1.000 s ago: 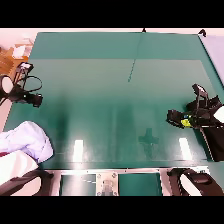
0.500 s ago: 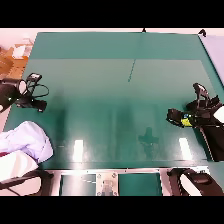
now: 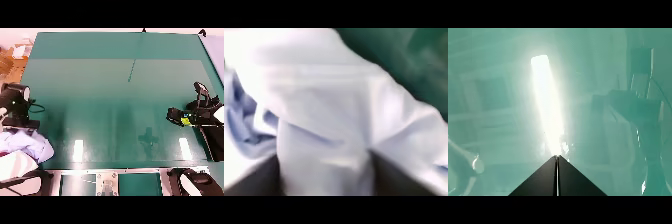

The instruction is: Fold the shirts.

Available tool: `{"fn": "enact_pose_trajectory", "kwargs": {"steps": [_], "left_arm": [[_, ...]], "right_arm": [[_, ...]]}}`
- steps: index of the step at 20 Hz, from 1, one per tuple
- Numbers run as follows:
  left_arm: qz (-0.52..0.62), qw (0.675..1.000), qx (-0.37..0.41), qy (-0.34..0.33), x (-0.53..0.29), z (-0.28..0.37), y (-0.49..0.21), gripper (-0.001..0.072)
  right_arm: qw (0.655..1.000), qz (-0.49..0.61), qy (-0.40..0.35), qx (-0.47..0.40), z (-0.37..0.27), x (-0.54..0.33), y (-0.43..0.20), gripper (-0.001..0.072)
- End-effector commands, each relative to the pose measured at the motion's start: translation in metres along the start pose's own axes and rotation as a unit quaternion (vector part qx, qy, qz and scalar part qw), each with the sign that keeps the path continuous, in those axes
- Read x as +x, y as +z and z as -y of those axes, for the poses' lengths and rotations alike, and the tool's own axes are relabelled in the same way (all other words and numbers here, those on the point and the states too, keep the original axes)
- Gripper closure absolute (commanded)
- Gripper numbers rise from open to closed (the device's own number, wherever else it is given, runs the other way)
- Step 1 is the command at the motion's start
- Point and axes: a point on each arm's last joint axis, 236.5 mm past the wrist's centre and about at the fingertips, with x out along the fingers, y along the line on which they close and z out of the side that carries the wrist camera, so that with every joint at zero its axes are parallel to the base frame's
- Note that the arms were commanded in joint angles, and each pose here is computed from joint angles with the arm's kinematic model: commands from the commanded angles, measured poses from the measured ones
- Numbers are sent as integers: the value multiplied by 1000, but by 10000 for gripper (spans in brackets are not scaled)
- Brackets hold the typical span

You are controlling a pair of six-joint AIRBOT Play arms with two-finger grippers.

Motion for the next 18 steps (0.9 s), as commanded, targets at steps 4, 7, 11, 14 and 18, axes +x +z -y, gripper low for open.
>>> {"fn": "enact_pose_trajectory", "kwargs": {"steps": [4,7,11,14,18], "left_arm": [[38,999,-4,31,-12,-19,18,686],[158,987,-4,-12,-95,-8,61,687],[394,906,94,-126,-277,83,82,687],[500,821,196,-193,-362,172,53,686],[480,777,289,-286,-367,280,34,-8]], "right_arm": [[1000,1,2,0,-1,0,0,694],[1000,7,3,0,-2,0,3,694],[1000,25,8,0,-4,0,12,694],[1000,25,8,0,-4,0,12,694],[1000,27,8,0,-4,-1,12,321]]}}
